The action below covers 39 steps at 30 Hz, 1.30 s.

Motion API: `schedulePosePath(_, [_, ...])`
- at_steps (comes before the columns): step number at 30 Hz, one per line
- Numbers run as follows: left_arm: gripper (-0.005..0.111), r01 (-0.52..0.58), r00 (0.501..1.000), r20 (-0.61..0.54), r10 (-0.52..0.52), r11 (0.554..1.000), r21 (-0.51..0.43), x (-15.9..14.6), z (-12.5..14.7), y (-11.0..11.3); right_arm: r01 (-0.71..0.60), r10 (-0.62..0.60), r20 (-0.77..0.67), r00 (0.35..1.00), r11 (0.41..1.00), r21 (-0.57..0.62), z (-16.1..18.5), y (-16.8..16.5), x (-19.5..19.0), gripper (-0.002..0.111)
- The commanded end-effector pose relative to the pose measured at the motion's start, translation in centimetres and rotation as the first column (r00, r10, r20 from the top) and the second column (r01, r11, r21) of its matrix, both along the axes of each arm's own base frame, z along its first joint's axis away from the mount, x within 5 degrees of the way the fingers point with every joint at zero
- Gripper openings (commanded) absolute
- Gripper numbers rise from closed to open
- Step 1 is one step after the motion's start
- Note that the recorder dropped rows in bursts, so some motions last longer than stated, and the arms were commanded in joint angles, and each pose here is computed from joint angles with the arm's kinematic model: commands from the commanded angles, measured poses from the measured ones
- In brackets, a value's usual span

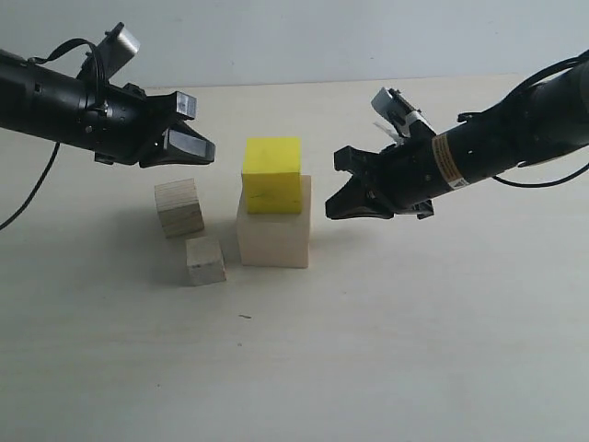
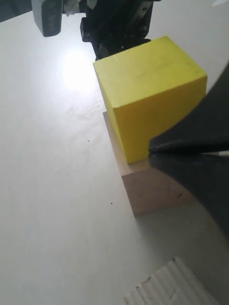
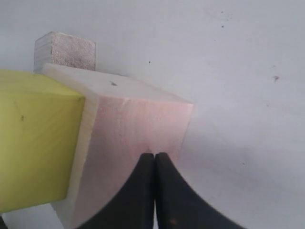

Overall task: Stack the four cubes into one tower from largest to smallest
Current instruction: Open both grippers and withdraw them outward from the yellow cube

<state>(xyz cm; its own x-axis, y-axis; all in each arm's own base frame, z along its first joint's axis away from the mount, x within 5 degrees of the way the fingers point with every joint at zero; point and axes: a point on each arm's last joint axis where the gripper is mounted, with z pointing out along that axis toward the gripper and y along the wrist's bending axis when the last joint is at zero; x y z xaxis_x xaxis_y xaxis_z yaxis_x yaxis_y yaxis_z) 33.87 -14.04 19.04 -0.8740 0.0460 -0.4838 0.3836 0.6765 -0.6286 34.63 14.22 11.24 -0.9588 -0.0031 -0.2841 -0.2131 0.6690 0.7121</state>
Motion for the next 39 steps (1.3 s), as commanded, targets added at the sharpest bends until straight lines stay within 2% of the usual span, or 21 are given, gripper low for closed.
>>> schedulePosePath(1, [0.000, -0.008, 1.000, 0.010, 0.008, 1.000, 0.008, 0.0, 0.3, 0.2, -0.021, 0.021, 0.007, 1.000, 1.000, 0.007, 0.0, 0.3, 0.0, 0.000])
schedulePosePath(14, [0.000, -0.009, 1.000, 0.010, 0.009, 1.000, 0.011, 0.0, 0.2, 0.2, -0.061, 0.058, 0.071, 0.996, 0.997, 0.041, 1.7, 1.8, 1.2, 0.000])
schedulePosePath(27, [0.000, -0.009, 1.000, 0.006, 0.009, 0.999, 0.040, 0.0, 0.1, 0.4, -0.051, 0.048, 0.060, 0.997, 0.998, 0.040, 1.5, 1.7, 1.2, 0.000])
schedulePosePath(32, [0.000, -0.018, 1.000, 0.002, 0.018, 0.998, 0.068, 0.1, -0.1, 0.9, -0.016, 0.012, 0.095, 0.995, 0.999, 0.043, 2.8, 0.5, 1.7, 0.000])
schedulePosePath(37, [0.000, -0.055, 0.998, -0.009, 0.056, 0.996, 0.068, 0.6, -0.2, 3.0, 0.095, -0.100, 0.170, 0.980, 0.995, 0.040, 5.4, -3.2, 2.9, 0.000])
schedulePosePath(39, [0.000, -0.066, 0.998, -0.004, 0.066, 0.993, 0.095, 0.9, -0.3, 4.3, 0.129, -0.138, 0.204, 0.969, 0.990, 0.054, 6.9, -4.8, 3.1, 0.000])
